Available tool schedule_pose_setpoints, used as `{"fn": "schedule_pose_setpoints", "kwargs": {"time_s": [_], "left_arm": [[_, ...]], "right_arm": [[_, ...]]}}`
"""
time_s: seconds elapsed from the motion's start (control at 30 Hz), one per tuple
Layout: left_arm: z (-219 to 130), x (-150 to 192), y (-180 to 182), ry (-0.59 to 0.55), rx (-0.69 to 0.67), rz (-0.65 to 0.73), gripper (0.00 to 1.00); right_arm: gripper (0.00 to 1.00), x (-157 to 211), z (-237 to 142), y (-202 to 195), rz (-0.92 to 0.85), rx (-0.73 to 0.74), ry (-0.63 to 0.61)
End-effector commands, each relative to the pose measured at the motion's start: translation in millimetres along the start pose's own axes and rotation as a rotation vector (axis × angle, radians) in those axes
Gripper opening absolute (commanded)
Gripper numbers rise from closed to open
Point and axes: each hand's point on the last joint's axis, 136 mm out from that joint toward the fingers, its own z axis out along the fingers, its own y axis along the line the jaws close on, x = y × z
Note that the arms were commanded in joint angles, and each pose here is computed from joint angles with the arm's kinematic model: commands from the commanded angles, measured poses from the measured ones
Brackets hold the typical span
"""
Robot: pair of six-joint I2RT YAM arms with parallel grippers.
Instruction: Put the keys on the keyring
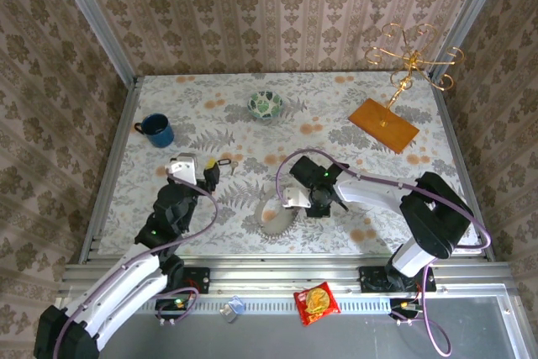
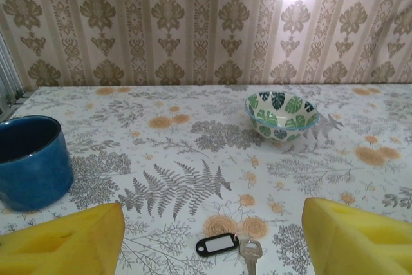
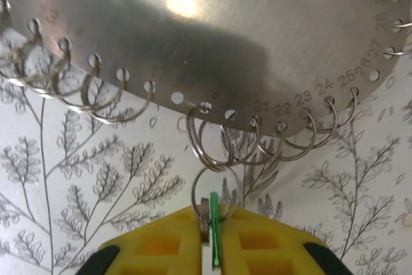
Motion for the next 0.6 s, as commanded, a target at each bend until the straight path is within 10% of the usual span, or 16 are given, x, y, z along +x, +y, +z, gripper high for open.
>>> {"fn": "schedule_pose_setpoints", "kwargs": {"time_s": [0.0,0.2,0.57], "left_arm": [[2.1,-22.0,-5.5,-0.038,0.022,0.015,0.73],[9.4,-20.8,-14.3,0.004,0.054,0.050,0.73],[30.1,-2.6,-35.5,0.165,0.127,0.073,0.74]], "right_arm": [[0.22,25.7,4.1,14.1,-0.021,-0.045,0.106],[0.33,15.8,-13.3,9.5,0.084,-0.034,-0.019],[0.33,-32.5,-102.0,-76.1,0.741,0.220,-0.669]]}}
